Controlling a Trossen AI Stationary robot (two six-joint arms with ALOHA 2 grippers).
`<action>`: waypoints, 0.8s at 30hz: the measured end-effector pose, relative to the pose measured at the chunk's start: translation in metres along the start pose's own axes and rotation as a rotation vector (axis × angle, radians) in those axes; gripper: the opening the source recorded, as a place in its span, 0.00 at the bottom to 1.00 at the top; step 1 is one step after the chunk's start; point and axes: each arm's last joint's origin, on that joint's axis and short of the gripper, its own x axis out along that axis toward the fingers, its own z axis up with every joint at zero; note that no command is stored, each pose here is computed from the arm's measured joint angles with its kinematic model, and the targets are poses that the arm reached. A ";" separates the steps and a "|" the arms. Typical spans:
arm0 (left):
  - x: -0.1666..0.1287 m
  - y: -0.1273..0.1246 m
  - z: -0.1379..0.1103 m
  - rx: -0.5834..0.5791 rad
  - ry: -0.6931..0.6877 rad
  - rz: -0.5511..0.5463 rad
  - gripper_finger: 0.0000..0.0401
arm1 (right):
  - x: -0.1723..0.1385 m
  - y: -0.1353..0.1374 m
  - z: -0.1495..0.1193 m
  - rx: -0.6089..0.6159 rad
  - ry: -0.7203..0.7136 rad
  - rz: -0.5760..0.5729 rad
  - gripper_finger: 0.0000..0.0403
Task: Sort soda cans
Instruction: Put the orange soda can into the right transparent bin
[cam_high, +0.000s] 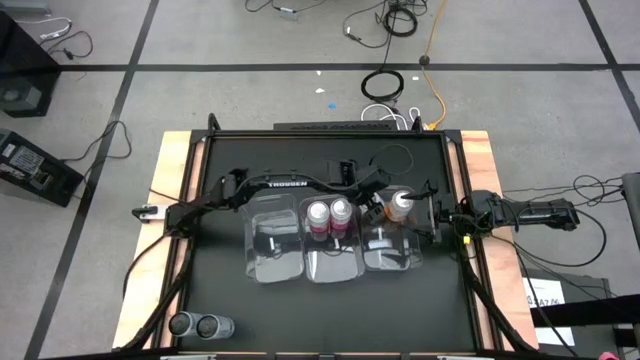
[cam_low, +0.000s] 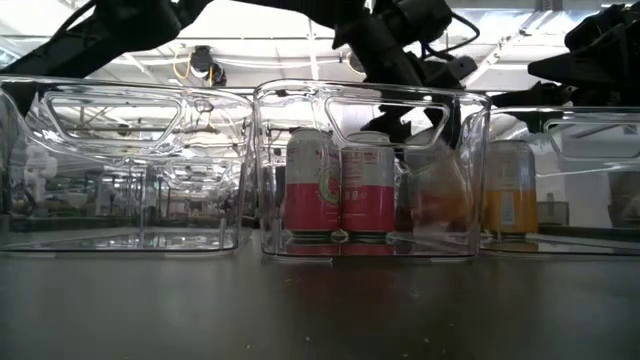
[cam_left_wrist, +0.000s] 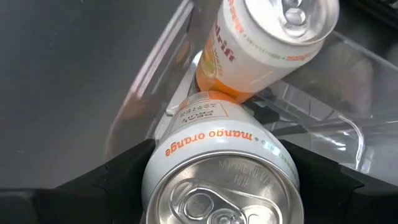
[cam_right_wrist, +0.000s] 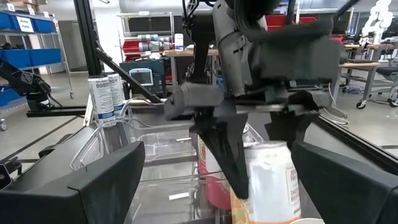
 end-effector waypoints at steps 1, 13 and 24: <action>0.001 0.000 0.000 -0.002 0.005 -0.004 0.79 | 0.000 0.000 0.000 0.000 0.000 0.000 0.99; 0.002 0.000 0.000 -0.002 0.000 -0.014 0.79 | 0.000 0.000 0.000 0.000 0.001 0.000 0.99; 0.002 0.000 0.001 -0.003 -0.009 -0.014 0.79 | 0.000 0.000 0.000 0.000 0.001 0.000 0.99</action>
